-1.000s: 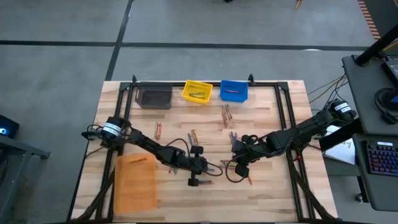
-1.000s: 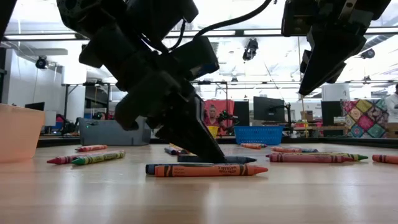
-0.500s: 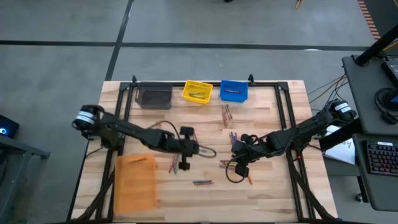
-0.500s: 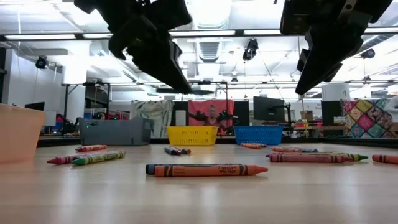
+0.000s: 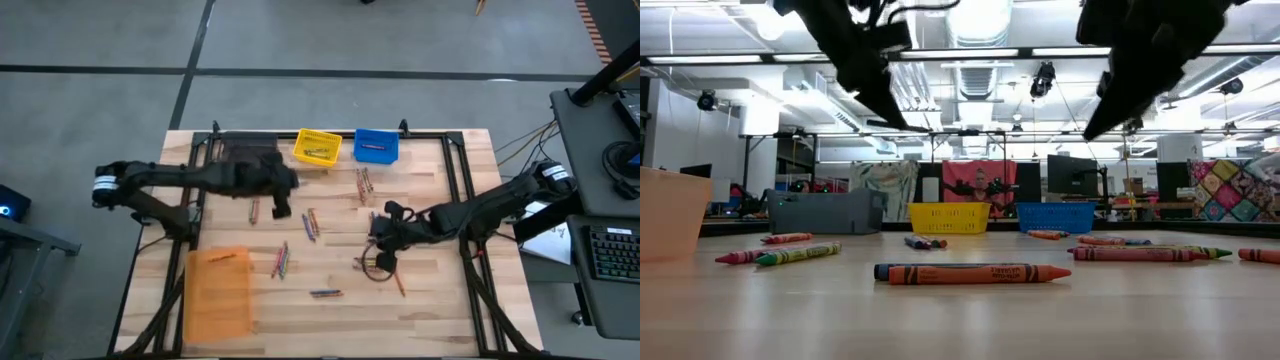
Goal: Sort crayons
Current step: Put the blue crayon into the black bin
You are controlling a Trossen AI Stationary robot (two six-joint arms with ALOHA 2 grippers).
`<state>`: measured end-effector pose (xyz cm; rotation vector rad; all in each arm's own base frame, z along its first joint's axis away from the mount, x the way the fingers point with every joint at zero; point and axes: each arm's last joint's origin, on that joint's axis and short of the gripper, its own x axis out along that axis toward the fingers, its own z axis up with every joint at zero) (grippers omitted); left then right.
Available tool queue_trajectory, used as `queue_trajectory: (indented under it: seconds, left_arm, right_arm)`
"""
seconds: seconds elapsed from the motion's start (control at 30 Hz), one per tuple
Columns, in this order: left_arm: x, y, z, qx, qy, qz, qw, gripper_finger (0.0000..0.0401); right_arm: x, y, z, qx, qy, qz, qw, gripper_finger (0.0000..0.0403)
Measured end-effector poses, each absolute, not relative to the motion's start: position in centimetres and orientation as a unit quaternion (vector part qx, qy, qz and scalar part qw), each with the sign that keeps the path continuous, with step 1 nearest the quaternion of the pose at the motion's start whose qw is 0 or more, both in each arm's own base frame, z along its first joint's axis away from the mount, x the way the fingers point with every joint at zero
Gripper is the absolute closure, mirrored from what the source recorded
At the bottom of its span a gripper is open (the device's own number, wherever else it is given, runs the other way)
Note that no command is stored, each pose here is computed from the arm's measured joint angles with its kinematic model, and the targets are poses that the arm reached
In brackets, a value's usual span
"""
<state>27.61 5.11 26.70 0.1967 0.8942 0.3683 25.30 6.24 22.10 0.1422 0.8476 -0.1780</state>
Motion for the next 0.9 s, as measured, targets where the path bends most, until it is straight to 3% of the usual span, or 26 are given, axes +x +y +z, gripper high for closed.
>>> queue_trajectory:
  seconds: [0.53, 0.7, 0.9]
  left_arm:
    - [18.8, 20.8, 24.8, -0.099, 0.434, 0.424, 0.789, 0.0401]
    - [17.7, 22.3, 24.1, -0.132, 0.434, 0.416, 0.788, 0.0401]
    - [17.7, 22.3, 23.3, -0.065, 0.491, 0.333, 0.803, 0.0401]
  right_arm:
    - [23.8, -4.2, 26.7, 0.030, 0.305, -0.212, 0.928, 0.0344]
    - [23.9, -5.0, 26.6, 0.030, 0.305, -0.219, 0.926, 0.0344]
    - [24.1, -5.1, 26.2, 0.030, 0.312, -0.219, 0.924, 0.0344]
